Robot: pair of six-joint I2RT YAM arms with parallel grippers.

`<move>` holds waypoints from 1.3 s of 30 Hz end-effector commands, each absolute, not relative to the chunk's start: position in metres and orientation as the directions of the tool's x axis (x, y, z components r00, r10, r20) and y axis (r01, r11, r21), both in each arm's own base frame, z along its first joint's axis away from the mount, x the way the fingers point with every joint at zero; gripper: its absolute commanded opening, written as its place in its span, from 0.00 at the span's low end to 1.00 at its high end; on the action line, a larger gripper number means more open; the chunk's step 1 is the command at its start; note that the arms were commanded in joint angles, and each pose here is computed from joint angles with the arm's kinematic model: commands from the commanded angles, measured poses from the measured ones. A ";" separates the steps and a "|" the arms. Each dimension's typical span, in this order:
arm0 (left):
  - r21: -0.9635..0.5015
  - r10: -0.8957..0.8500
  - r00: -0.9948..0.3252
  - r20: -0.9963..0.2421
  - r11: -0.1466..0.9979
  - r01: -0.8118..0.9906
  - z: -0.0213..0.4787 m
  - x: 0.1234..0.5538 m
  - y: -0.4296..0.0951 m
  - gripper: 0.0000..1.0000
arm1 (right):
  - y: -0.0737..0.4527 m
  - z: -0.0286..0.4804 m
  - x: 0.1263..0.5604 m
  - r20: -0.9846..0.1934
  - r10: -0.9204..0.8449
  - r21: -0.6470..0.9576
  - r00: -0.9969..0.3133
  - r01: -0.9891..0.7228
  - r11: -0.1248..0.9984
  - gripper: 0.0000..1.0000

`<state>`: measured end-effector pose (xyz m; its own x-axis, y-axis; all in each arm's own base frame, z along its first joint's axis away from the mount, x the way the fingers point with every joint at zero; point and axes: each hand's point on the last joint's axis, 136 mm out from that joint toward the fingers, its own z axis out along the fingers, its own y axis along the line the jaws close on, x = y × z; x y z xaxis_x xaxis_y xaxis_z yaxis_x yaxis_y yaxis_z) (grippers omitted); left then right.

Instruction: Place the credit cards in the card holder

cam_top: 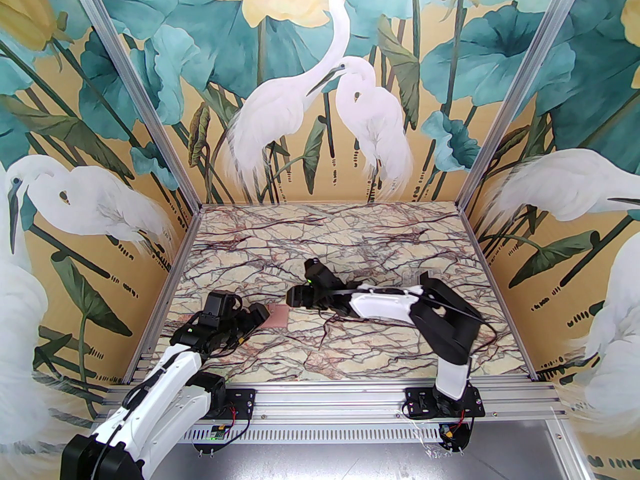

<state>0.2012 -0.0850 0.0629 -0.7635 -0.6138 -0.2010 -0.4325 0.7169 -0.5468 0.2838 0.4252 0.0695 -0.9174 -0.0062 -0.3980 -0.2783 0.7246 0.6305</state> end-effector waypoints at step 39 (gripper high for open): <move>-0.712 -0.475 -0.866 -0.158 0.663 -0.233 0.050 0.250 -0.144 0.47 | 0.372 0.065 0.180 -0.339 -0.056 0.624 -0.939 -0.268 0.734 0.41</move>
<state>0.2345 -0.1288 0.0331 -0.8403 -0.5303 -0.1125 -0.3359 0.6722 -0.6598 0.1532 0.3862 0.0504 -0.9561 -0.1428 -0.2560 -0.2814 0.6915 0.6654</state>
